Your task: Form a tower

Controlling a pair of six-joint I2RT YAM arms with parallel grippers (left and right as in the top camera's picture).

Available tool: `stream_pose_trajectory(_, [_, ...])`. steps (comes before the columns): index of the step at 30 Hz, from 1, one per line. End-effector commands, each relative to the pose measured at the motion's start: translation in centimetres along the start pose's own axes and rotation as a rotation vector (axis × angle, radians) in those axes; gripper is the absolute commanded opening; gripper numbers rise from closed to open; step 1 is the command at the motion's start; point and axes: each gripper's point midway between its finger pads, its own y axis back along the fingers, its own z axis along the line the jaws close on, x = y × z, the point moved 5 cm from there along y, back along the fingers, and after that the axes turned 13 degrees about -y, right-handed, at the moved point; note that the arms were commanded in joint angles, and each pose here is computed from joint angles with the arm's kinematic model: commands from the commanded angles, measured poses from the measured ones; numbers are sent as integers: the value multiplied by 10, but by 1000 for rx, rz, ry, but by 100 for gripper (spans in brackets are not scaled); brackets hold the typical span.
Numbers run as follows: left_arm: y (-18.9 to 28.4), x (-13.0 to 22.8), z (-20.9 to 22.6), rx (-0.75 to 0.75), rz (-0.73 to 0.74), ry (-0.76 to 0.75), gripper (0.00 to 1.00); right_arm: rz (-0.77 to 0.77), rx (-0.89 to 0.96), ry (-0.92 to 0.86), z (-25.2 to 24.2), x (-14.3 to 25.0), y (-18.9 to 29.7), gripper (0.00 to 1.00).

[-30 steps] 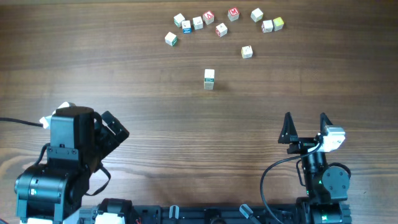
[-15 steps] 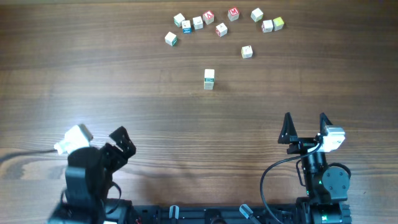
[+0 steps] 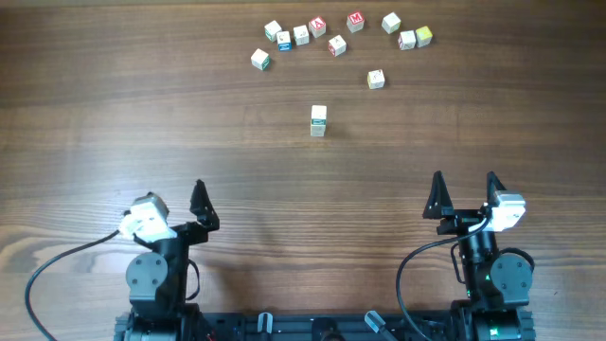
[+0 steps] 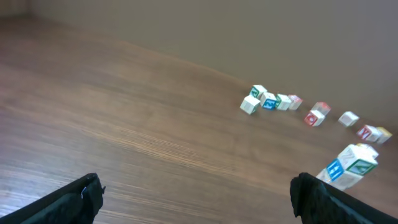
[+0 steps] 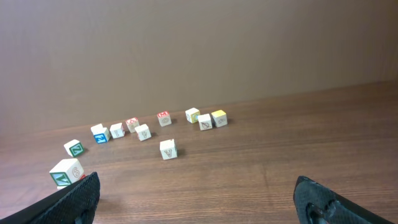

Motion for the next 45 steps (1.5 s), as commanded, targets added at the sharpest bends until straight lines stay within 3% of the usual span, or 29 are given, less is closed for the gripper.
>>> stream_pose_trajectory(1, [-1,-1,2,-10,-24,-79,100,-9,-7,-10,1,-2,1,100])
stream_pose_trajectory(4, [-7,-5,0,-2,-123,-63,100,-9,-7,-10,1,-2,1,100])
stream_pose_trajectory(13, [-7,-4,-8,46,-124,-68,100,-9,-7,-10,1,-2,1,100])
stream_pose_trajectory(45, [-8,-5,1,-1,-123,-62,100,-9,-7,-10,1,-2,1,100])
